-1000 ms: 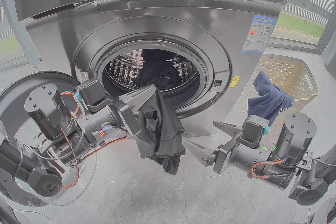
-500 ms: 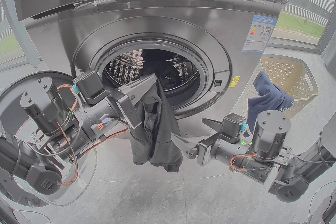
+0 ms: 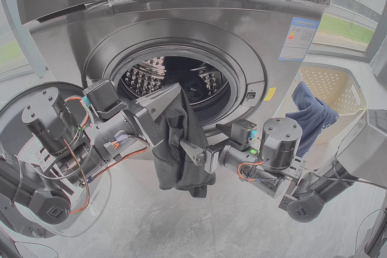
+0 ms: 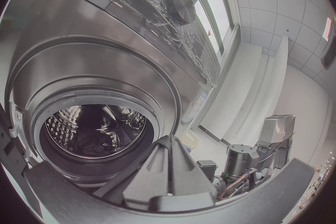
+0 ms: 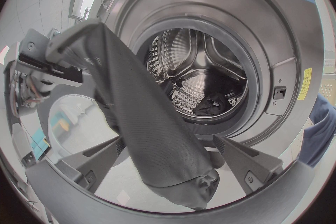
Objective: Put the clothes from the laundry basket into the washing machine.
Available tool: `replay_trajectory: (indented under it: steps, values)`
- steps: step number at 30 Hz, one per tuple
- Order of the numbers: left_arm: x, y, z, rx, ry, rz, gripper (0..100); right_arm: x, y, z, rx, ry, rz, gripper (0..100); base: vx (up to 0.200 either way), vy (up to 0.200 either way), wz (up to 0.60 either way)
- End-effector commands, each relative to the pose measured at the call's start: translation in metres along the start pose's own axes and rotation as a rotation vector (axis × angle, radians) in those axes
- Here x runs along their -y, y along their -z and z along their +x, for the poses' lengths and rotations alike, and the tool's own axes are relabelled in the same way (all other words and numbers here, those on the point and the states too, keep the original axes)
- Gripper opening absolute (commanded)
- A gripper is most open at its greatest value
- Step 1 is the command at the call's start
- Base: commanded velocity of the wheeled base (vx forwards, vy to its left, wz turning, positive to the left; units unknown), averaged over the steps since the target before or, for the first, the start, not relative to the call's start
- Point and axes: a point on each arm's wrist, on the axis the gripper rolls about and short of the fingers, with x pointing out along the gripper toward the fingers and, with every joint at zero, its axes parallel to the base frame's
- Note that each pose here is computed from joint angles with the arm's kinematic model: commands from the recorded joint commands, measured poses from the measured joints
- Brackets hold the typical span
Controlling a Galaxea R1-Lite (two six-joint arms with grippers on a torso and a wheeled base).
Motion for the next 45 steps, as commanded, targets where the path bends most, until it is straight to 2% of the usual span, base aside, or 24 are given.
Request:
replay_trajectory:
  steps: [1, 13, 14, 17, 26, 30, 34, 35, 39, 45]
  values:
    - [0.000, -0.001, -0.001, 0.002, 0.000, 0.000, 0, 0.014, 0.015, 0.012, -0.030, 0.038, -0.017, 100, 0.000, 0.000, 0.00]
    - [0.000, -0.001, -0.001, 0.004, 0.001, 0.001, 0, 0.029, 0.022, 0.007, -0.058, 0.076, -0.021, 100, 0.000, 0.000, 0.00]
    - [0.000, -0.001, -0.001, 0.002, 0.000, 0.000, 0, 0.036, 0.029, 0.006, -0.082, 0.100, -0.021, 100, 0.000, 0.000, 0.00]
    - [0.000, -0.001, -0.001, 0.001, -0.001, 0.001, 0, 0.043, 0.038, 0.009, -0.105, 0.118, -0.022, 100, 0.000, 0.000, 0.00]
    - [0.001, -0.001, -0.002, 0.002, 0.003, 0.000, 0, 0.056, 0.039, 0.005, -0.117, 0.153, -0.026, 100, 0.000, 0.000, 0.00]
    - [0.001, 0.000, -0.002, -0.001, 0.003, -0.001, 0, 0.052, 0.034, 0.011, -0.088, 0.141, -0.025, 100, 0.000, 0.000, 0.00]
    - [0.001, 0.001, -0.003, -0.004, 0.003, -0.001, 0, 0.042, 0.027, 0.018, -0.051, 0.106, -0.026, 100, 0.000, 0.000, 0.00]
    - [0.001, 0.001, -0.002, -0.006, 0.003, -0.001, 0, 0.035, 0.024, 0.020, -0.035, 0.084, -0.025, 100, 0.000, 0.000, 0.00]
    - [0.001, 0.001, -0.002, -0.006, 0.003, -0.001, 0, 0.026, 0.022, 0.021, -0.027, 0.037, -0.025, 100, 0.000, 0.000, 0.00]
    - [0.001, 0.001, -0.002, -0.004, 0.003, -0.001, 0, 0.027, 0.025, 0.023, -0.003, 0.021, -0.024, 100, 0.000, 0.000, 0.00]
